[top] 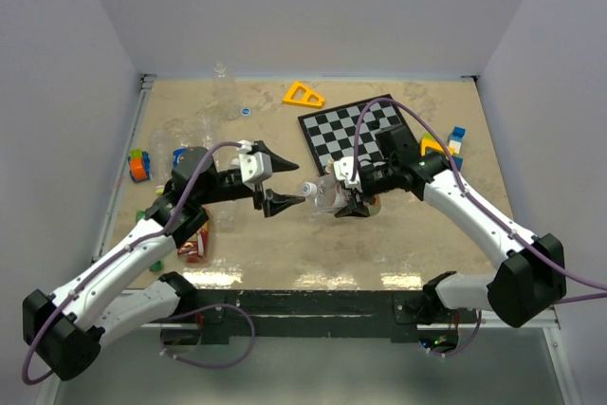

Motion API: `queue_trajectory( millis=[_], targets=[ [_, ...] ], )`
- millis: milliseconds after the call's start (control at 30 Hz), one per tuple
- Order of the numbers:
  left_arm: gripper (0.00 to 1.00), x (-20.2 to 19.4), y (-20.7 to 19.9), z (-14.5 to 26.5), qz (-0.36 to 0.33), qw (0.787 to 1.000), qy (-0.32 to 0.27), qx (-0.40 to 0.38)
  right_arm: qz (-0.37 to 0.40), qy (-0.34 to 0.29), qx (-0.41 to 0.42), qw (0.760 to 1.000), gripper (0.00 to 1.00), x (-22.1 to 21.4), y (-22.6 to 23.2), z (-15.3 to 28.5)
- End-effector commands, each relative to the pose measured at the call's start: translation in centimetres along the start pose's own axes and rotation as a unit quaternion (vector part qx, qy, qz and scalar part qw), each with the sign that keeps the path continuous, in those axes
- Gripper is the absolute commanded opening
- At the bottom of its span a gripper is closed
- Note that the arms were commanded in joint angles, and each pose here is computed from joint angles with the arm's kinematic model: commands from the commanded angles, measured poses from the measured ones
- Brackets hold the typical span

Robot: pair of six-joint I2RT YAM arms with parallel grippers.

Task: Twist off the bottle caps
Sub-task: Unscrew the bottle cap from the plastic bottle.

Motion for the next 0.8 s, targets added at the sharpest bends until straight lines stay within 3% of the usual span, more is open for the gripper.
queue_trajectory(
  millis=[0, 133, 367, 467, 633, 733, 767],
  targets=[
    [0.67, 1.5, 0.2, -1.3, -0.034, 0.998, -0.015, -0.044, 0.013, -0.004, 0.000, 1.000, 0.09, 0.2, 0.0, 0.0],
    [0.58, 1.2, -0.1, -1.6, -0.024, 0.998, -0.015, -0.060, 0.010, -0.004, 0.003, 1.000, 0.09, 0.1, 0.0, -0.1],
    [0.52, 0.7, -0.4, -2.0, -0.009, 0.997, -0.020, -0.080, 0.008, -0.003, 0.004, 1.000, 0.09, 0.0, 0.0, -0.2],
    [0.38, 0.4, -0.4, -2.2, -0.003, 0.996, -0.017, -0.088, 0.007, -0.002, 0.005, 1.000, 0.09, -0.1, 0.0, -0.2],
    [0.24, 0.0, -0.4, -2.5, 0.006, 0.995, -0.009, -0.097, 0.004, -0.001, 0.006, 1.000, 0.09, -0.2, 0.0, -0.3],
    [0.00, -0.1, -0.2, -2.6, 0.026, 0.996, -0.005, -0.088, 0.001, 0.001, 0.007, 1.000, 0.09, -0.4, 0.0, -0.4],
    [0.00, -0.1, -0.3, -2.6, 0.046, 0.996, -0.006, -0.081, 0.000, 0.003, 0.006, 1.000, 0.09, -0.5, 0.0, -0.4]
  ],
)
Point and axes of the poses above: each gripper's point midway between its finger pads, its own z axis back along the fingers, its own y axis along the line the jaws close on, x = y × z, the point moved 5 cm from there along z, back along the fingers, and after that the axes turned 12 degrees about z, right-handed, at the moved point
